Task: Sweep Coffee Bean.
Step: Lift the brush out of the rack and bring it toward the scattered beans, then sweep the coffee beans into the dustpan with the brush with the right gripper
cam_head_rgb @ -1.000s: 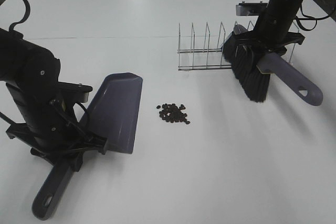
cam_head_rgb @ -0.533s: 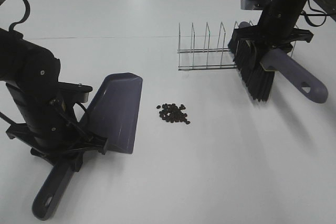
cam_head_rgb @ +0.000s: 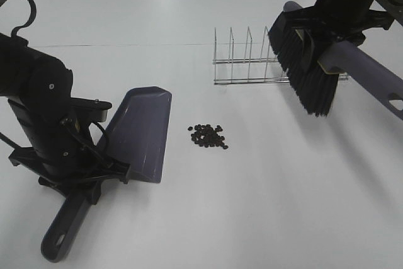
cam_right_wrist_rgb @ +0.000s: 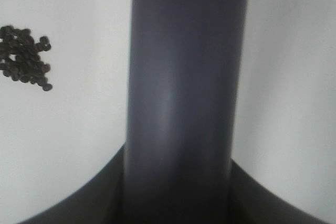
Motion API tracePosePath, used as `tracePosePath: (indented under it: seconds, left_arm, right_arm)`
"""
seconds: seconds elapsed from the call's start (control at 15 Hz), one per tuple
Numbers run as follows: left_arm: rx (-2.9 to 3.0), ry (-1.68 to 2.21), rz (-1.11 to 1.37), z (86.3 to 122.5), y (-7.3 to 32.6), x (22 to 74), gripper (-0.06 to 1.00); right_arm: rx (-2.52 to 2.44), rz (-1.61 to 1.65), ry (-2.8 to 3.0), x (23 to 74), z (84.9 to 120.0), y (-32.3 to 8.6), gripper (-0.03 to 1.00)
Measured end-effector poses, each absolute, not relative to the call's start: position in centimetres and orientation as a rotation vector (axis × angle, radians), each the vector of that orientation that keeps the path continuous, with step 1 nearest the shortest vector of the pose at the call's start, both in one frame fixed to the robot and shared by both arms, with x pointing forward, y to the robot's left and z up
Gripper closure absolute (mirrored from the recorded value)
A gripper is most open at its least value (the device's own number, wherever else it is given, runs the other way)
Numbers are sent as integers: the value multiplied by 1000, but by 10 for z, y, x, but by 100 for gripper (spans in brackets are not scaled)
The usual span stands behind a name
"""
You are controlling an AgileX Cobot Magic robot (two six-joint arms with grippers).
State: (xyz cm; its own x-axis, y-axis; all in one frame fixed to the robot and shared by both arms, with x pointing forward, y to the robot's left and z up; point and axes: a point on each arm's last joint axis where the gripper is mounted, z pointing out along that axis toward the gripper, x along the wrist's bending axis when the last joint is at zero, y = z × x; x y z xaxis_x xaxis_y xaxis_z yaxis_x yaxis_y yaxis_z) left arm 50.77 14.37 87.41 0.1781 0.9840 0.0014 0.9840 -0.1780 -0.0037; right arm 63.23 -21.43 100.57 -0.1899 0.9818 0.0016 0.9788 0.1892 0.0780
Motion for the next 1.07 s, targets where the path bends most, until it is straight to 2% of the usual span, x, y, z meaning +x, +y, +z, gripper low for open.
tracePosePath:
  seconds: [0.07,0.2,0.67,1.07]
  left_arm:
    - [-2409,-2010,3,873,139,515,62]
    - [-2416,-1965,-12,871,138,521,62]
    - [-2481,-1833,-11,866,135,528,62]
    - [-2521,-1785,-16,866,134,529,62]
  right_arm:
    - [1834,-48,2361,624,1001,-190,67]
    - [1760,-131,2340,618,993,-174,67]
    - [1966,-257,2233,619,947,-164,67]
    - [1945,-381,2270,602,899,-114,67]
